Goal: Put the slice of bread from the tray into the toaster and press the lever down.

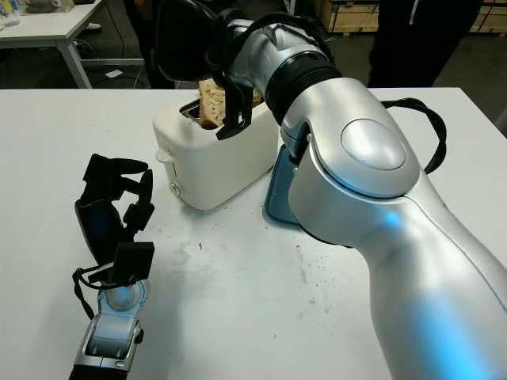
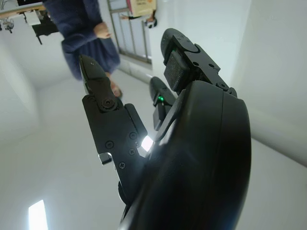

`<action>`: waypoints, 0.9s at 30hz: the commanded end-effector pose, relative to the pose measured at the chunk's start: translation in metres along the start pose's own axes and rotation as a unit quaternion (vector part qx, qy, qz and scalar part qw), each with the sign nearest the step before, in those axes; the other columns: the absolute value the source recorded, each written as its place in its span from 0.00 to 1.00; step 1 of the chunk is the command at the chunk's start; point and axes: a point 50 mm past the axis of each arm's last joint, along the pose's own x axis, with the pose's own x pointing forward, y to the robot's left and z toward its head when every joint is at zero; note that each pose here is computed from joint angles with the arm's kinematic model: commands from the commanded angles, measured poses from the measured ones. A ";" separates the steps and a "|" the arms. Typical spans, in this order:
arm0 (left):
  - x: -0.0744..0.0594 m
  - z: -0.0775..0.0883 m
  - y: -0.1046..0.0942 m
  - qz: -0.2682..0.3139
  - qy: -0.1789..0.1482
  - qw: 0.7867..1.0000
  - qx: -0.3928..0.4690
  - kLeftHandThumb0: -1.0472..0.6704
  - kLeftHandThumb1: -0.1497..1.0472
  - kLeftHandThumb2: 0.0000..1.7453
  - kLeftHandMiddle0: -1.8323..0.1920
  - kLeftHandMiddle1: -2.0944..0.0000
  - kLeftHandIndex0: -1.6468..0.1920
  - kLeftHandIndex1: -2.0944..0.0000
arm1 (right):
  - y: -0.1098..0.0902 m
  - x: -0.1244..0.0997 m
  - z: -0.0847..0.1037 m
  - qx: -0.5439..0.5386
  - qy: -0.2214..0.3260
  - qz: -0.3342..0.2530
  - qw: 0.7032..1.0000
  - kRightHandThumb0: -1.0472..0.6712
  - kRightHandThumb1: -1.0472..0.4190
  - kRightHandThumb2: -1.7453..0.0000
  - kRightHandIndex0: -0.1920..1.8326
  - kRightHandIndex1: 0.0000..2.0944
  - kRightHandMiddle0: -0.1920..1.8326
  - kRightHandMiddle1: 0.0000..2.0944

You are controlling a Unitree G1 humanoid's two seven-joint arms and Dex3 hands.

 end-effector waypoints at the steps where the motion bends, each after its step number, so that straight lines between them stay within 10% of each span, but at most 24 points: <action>1: -0.001 0.004 -0.005 0.012 0.002 1.000 -0.013 0.33 0.89 0.20 0.59 0.17 0.64 0.31 | 0.006 -0.001 0.009 -0.002 -0.023 0.012 1.000 0.40 0.19 1.00 0.23 0.21 0.35 0.01; 27: -0.001 0.005 -0.007 0.017 0.001 1.000 -0.010 0.32 0.89 0.20 0.59 0.17 0.64 0.29 | 0.041 -0.022 0.053 0.069 -0.117 0.052 0.989 0.34 0.21 0.99 0.23 0.29 0.53 0.01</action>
